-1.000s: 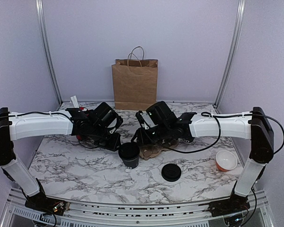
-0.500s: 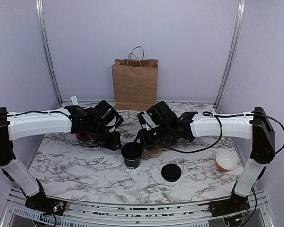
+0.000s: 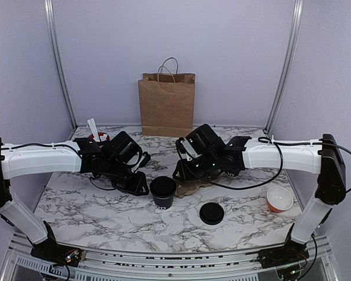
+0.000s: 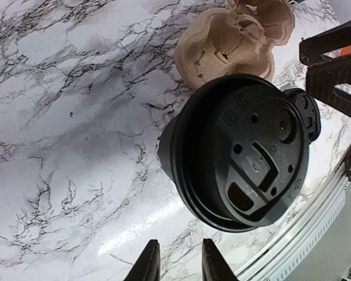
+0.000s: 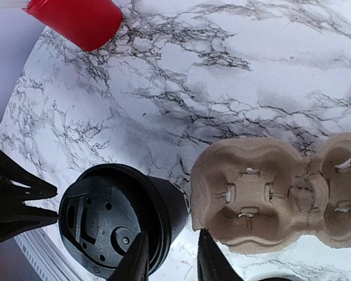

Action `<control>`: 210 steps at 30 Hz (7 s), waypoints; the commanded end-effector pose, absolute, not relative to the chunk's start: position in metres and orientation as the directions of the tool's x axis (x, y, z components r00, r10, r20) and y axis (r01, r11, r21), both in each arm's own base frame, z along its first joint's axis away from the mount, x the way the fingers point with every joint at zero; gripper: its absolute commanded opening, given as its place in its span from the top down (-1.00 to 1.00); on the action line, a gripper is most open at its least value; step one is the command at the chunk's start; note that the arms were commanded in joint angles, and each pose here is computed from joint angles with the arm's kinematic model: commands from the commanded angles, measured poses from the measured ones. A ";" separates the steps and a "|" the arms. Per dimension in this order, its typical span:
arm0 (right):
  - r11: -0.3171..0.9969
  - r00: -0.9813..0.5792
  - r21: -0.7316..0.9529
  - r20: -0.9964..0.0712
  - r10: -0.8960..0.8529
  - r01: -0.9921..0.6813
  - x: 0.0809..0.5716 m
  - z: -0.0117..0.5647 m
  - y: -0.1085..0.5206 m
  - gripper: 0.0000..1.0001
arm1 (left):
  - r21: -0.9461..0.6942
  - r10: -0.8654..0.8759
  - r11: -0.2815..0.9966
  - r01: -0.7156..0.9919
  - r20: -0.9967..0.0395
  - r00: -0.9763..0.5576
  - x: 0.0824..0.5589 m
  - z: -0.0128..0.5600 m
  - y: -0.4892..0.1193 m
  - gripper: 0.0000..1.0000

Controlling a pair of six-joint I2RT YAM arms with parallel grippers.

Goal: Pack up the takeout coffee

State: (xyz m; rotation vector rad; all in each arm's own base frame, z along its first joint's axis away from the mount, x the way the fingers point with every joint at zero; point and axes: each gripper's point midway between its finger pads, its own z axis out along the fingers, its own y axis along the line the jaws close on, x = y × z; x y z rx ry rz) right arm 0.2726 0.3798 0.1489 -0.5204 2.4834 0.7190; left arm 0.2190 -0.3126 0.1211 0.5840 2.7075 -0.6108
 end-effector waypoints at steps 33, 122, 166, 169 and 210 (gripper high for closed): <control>0.790 -0.810 0.345 -0.505 -0.299 -0.506 0.234 0.132 0.393 0.48 | -0.321 0.314 0.829 0.459 -0.413 -0.855 0.251 0.113 -0.326 0.52; 0.561 -0.562 0.293 -0.726 -0.396 -0.774 0.208 0.166 0.492 0.48 | -0.403 0.055 0.883 0.240 -0.419 -0.906 0.254 0.136 -0.254 0.49; 0.711 -0.725 0.376 -0.634 -0.270 -0.594 0.304 0.150 0.449 0.35 | -0.473 -0.003 0.859 0.193 -0.383 -0.924 0.276 0.115 -0.274 0.50; 0.721 -0.724 0.367 -0.637 -0.265 -0.588 0.304 0.152 0.446 0.31 | -0.477 0.006 0.854 0.207 -0.390 -0.921 0.276 0.119 -0.276 0.50; 0.765 -0.744 0.307 -0.588 -0.316 -0.567 0.280 0.137 0.445 0.36 | -0.433 0.050 0.865 0.252 -0.426 -0.903 0.272 0.128 -0.279 0.52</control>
